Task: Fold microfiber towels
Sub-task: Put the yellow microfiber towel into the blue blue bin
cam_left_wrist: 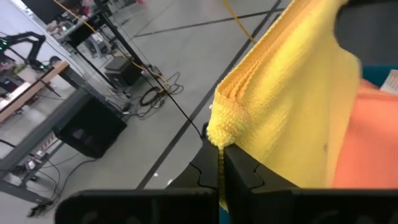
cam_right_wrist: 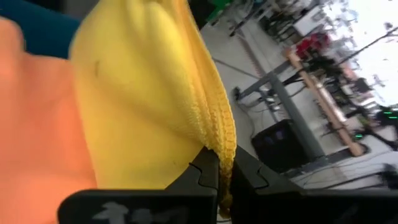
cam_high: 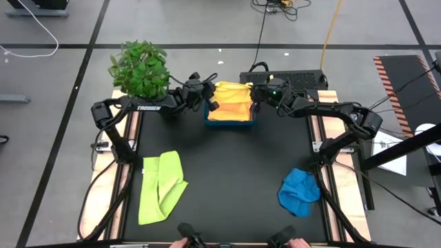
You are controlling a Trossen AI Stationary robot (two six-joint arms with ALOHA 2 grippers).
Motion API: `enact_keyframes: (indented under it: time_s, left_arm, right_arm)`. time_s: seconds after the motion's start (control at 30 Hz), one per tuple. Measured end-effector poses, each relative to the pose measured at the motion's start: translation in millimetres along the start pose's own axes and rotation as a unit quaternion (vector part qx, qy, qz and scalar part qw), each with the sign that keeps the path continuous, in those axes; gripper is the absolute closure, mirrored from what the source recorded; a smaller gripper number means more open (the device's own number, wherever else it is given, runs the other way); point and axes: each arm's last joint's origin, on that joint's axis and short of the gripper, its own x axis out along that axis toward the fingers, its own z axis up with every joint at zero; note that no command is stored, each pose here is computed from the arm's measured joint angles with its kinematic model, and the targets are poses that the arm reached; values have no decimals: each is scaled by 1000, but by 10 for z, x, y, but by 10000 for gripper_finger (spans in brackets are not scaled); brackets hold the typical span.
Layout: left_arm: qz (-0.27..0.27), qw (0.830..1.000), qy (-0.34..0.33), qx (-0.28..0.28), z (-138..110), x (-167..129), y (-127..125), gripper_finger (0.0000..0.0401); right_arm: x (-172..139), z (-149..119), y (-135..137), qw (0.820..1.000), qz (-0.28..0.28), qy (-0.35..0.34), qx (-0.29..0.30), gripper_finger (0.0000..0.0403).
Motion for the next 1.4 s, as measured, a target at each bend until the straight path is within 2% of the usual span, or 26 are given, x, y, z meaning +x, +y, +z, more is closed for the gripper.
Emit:
enact_keyframes:
  time_s: [0.27,0.53,0.7,1.03,1.4]
  left_arm:
    - [10,1000,-21,-6,44,-1,22,393]
    - [46,998,-41,-3,133,-60,93,393]
    - [55,998,-26,14,111,-57,94,397]
    - [40,999,7,9,-24,25,118,394]
    - [36,999,12,5,-97,104,84,397]
  right_arm:
    - [-17,8,-54,999,-37,14,-19,402]
    - [-112,175,-80,998,-39,-55,12,400]
    - [-62,137,-43,998,-20,-54,12,400]
    - [113,-36,10,999,9,-33,16,399]
    - [124,-62,12,1000,13,-26,13,399]
